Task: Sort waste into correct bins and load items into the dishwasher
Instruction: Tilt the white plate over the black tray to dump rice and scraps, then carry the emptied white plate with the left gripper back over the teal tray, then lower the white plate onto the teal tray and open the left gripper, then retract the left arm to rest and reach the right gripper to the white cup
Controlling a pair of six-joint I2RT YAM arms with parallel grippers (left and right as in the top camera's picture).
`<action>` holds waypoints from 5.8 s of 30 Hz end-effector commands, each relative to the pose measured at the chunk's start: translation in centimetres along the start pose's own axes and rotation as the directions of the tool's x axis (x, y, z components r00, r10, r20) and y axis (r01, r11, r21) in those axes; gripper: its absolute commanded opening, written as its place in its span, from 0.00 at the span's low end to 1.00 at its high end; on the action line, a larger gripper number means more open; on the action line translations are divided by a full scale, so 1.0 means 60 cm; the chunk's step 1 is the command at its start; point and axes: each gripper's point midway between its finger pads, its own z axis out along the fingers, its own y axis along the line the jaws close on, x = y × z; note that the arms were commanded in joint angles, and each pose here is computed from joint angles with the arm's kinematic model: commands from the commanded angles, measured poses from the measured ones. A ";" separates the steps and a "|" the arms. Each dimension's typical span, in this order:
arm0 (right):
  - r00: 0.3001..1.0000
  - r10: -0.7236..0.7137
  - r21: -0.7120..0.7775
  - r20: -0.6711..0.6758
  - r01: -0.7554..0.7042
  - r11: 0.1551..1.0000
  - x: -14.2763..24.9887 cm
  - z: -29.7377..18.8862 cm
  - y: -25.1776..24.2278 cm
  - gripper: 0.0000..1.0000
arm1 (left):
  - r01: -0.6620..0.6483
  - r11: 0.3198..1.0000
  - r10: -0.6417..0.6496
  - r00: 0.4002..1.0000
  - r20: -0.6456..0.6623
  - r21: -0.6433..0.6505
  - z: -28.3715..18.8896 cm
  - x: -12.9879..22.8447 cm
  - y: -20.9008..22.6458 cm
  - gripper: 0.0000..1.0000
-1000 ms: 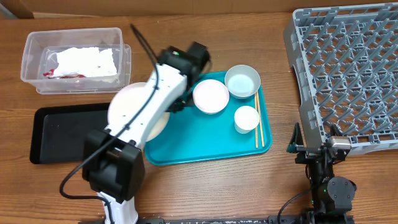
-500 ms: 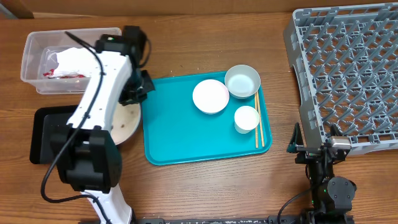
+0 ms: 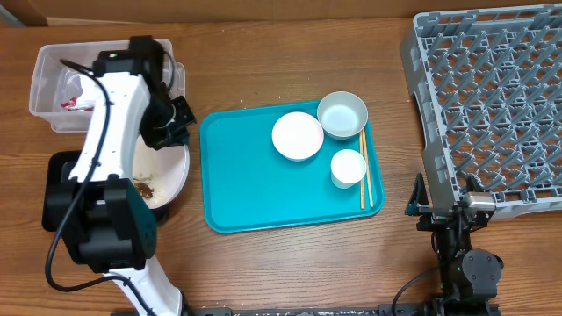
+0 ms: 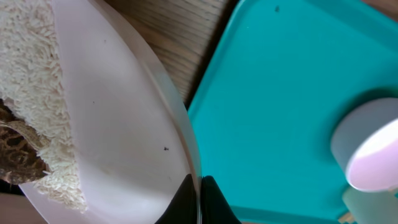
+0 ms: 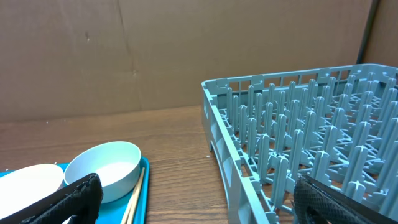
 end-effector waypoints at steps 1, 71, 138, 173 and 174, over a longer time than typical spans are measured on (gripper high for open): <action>1.000 -0.003 0.008 0.004 0.003 1.000 0.003 0.000 -0.003 1.00 | -0.027 0.988 0.026 1.000 0.004 0.155 -0.038 -0.005 -0.013 0.04; 1.000 -0.003 0.008 0.004 0.003 1.000 0.003 0.000 -0.003 1.00 | -0.074 0.410 -0.162 0.975 0.152 0.909 -0.259 0.006 0.138 0.04; 1.000 -0.003 0.008 0.004 0.003 1.000 0.003 0.000 -0.003 1.00 | -0.482 0.826 0.558 0.770 0.308 -0.293 -0.091 0.258 -0.310 1.00; 1.000 -0.002 0.005 0.007 0.002 1.000 0.002 0.000 -0.002 1.00 | 0.275 0.926 -0.133 0.878 0.460 -0.258 -0.264 -0.069 0.116 1.00; 1.000 0.003 -0.014 0.019 -0.003 1.000 -0.003 0.000 0.004 1.00 | 0.275 0.926 -0.133 0.878 0.460 -0.258 -0.264 -0.070 0.116 1.00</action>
